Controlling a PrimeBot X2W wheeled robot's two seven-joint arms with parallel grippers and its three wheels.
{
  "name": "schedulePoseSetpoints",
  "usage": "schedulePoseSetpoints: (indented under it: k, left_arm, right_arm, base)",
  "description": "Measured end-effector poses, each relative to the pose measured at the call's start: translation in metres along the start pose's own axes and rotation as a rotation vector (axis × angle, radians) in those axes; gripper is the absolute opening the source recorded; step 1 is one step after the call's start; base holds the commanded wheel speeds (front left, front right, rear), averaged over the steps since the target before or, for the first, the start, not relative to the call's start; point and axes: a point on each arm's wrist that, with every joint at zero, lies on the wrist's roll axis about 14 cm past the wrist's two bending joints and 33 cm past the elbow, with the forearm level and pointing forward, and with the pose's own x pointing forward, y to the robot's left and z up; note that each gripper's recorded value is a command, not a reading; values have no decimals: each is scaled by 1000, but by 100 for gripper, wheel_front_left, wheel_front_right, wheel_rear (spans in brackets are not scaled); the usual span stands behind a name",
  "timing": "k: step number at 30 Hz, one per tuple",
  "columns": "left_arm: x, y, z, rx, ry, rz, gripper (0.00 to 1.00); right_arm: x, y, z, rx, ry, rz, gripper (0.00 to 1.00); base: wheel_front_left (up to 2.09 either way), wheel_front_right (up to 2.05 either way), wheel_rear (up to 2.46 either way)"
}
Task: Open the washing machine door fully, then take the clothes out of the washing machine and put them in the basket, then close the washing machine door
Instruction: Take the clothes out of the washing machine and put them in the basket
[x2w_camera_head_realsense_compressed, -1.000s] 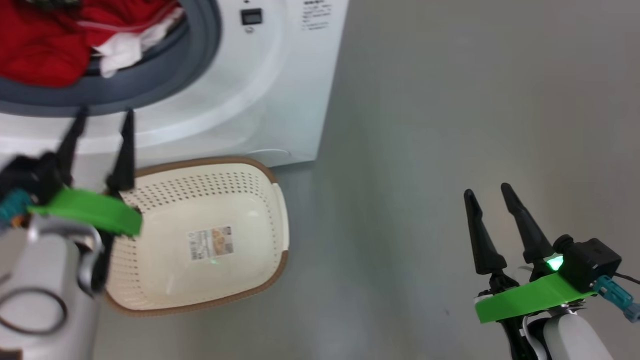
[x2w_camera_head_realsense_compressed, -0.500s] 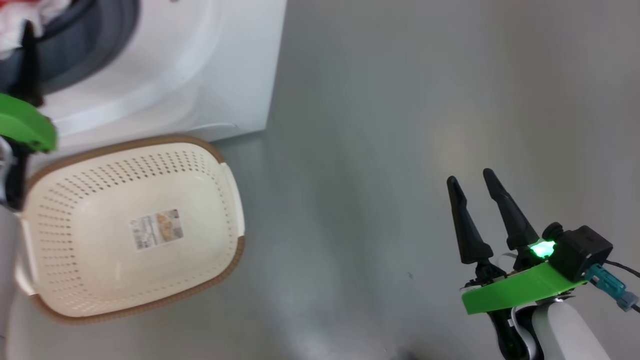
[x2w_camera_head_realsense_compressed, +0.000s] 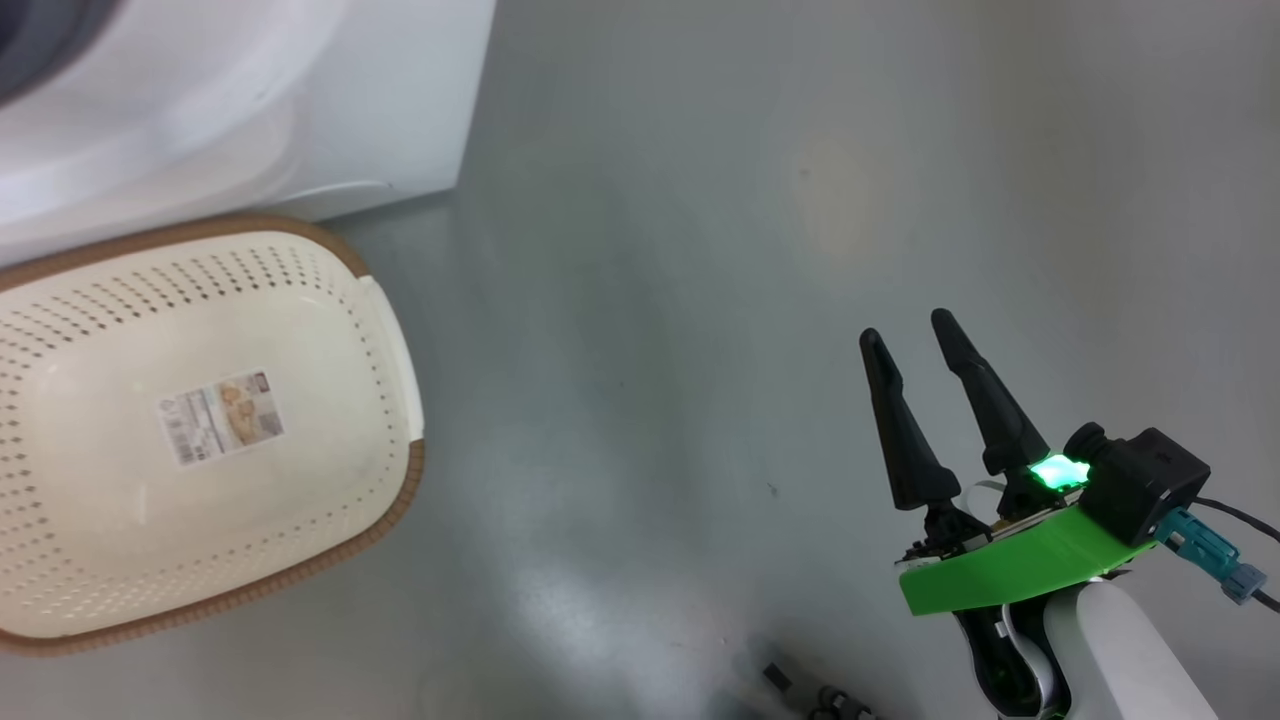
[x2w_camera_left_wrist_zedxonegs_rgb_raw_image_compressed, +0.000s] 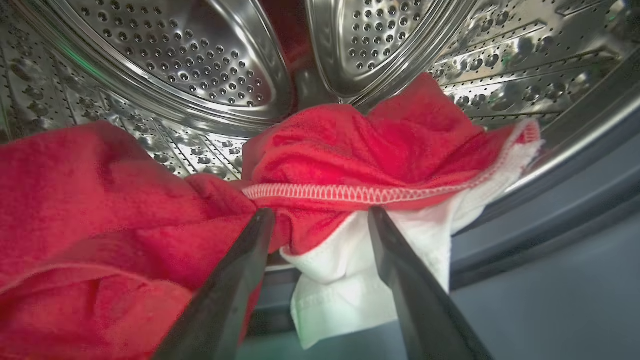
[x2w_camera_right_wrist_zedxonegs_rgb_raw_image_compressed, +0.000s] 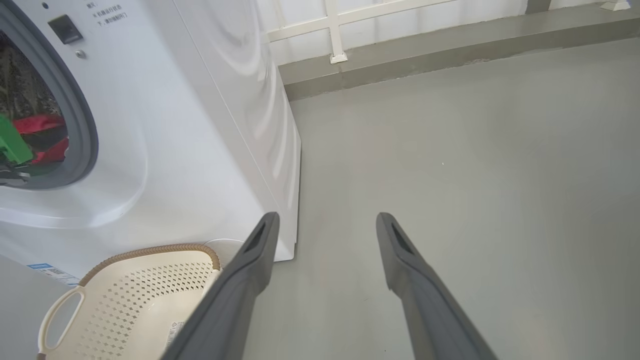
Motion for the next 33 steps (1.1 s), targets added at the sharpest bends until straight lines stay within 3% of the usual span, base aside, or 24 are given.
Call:
schedulePoseSetpoints:
  k: [10,13,14,15,23,33]
  left_arm:
    - [17,-9,-21,-1,70,-17,100]
    - [18,-9,-21,7,80,-21,29]
    - [17,-9,-22,10,86,-22,20]
    - [17,-10,-23,12,92,-26,0]
    - [14,-10,-18,24,71,-32,0]
    - [-6,-12,21,-37,-58,-34,0]
  right_arm:
    - [3,-6,0,-12,3,-16,100]
    - [4,-6,-1,-11,4,-15,100]
    - [4,-5,-1,-11,4,-15,100]
    - [4,-5,-1,-11,5,-14,100]
    - [7,-3,-1,-6,0,-5,100]
    - [9,6,8,-5,-30,24,100]
  base:
    - [0,0,0]
    - [0,0,0]
    - [0,0,0]
    - [0,0,0]
    - [0,0,0]
    - [0,0,0]
